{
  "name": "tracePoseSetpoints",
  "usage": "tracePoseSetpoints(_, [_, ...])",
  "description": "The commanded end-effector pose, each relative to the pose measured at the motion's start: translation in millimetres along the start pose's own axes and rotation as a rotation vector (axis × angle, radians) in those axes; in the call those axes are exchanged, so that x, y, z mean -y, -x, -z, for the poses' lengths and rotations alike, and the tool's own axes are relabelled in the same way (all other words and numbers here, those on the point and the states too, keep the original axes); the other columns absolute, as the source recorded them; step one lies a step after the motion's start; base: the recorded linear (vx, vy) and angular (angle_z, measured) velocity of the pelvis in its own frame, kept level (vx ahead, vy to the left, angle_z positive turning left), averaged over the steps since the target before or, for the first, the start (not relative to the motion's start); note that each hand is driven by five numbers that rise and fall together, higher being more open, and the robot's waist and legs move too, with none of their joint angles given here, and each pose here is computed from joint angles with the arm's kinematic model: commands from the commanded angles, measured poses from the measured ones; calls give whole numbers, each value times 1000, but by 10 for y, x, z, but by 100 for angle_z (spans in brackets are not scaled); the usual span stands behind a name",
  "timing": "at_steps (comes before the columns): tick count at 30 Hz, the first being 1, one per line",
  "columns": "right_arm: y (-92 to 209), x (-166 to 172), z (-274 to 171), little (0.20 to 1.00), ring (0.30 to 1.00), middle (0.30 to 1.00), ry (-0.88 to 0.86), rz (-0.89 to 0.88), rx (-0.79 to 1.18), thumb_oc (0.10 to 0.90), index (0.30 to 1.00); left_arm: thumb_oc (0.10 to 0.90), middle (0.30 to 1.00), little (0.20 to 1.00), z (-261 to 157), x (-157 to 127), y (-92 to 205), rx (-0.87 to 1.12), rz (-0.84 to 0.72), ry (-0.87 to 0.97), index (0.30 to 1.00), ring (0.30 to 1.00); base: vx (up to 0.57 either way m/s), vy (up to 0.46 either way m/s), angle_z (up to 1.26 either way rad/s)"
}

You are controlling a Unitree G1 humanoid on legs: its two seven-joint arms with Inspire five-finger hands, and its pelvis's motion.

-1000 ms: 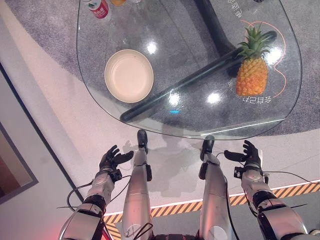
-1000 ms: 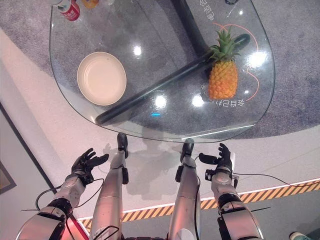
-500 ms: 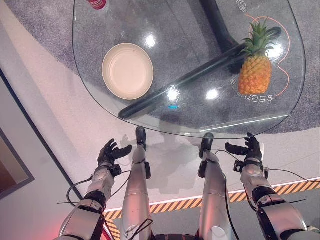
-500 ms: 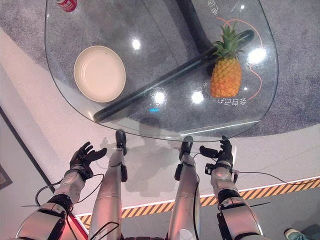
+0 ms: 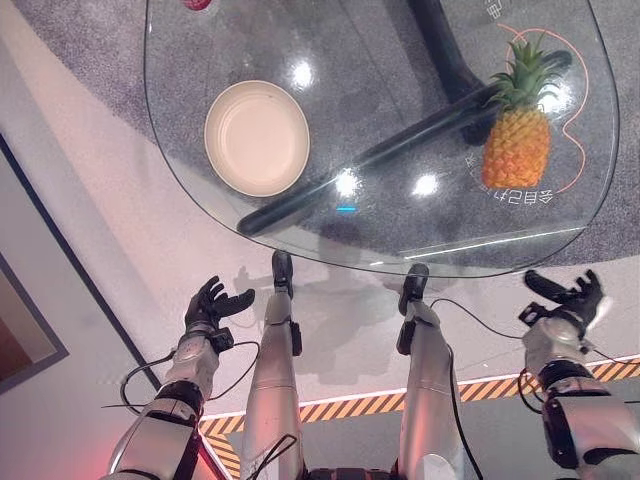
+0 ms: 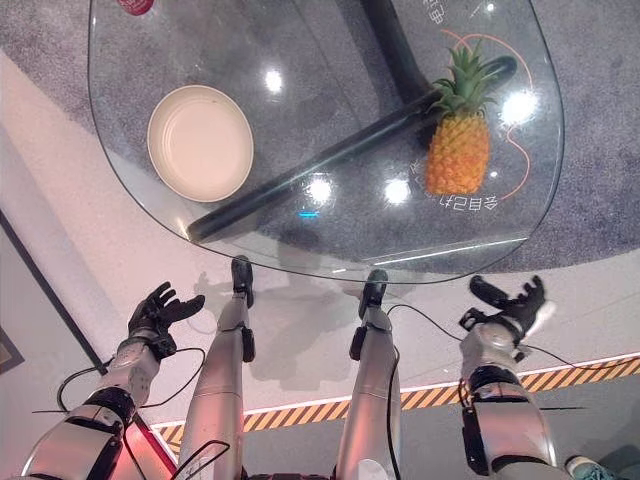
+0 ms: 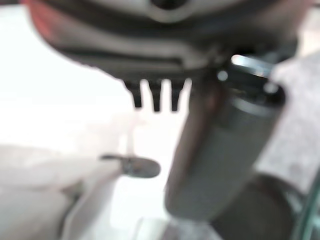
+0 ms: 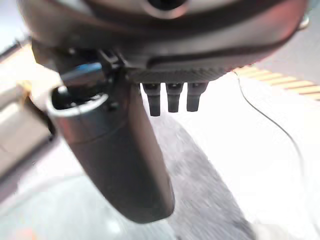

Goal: Pick up the fruit to the plate

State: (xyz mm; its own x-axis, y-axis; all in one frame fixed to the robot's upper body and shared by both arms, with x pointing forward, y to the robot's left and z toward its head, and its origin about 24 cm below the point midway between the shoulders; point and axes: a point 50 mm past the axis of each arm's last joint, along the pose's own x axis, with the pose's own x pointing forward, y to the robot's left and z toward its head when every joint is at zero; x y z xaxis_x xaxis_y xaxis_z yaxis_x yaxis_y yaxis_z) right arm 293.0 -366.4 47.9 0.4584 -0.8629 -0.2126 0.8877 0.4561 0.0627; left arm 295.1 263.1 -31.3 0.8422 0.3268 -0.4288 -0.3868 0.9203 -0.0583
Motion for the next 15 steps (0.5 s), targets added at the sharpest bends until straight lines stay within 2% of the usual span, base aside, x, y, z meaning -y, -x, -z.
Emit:
tracePoseSetpoints(1, [-175,406,-415,900,900,900,-133,242,141,800,900,800,900,900,56,-315,34,-21,-89,1,900,900,0,0,0])
tracePoseSetpoints(7, [-104,289,-935,900,900,900,-326,282,326,800,900,800,900,900,68,-293,47,-21,-85,1,900,900,0,0,0])
tracePoseSetpoints(10, [34,127,-1125,900,900,900,-406,229,422,800,900,800,900,900,81,-282,56,-22,-87,1,900,900,0,0,0])
tracePoseSetpoints(12, [227,-54,-1360,900,900,900,-484,154,531,800,900,800,900,900,88,-260,60,-21,-87,10,900,900,-5,40,0])
tracePoseSetpoints(15, [410,-155,-1544,900,900,900,-522,84,646,800,900,800,900,900,108,-256,67,-21,-86,22,900,900,-7,45,0])
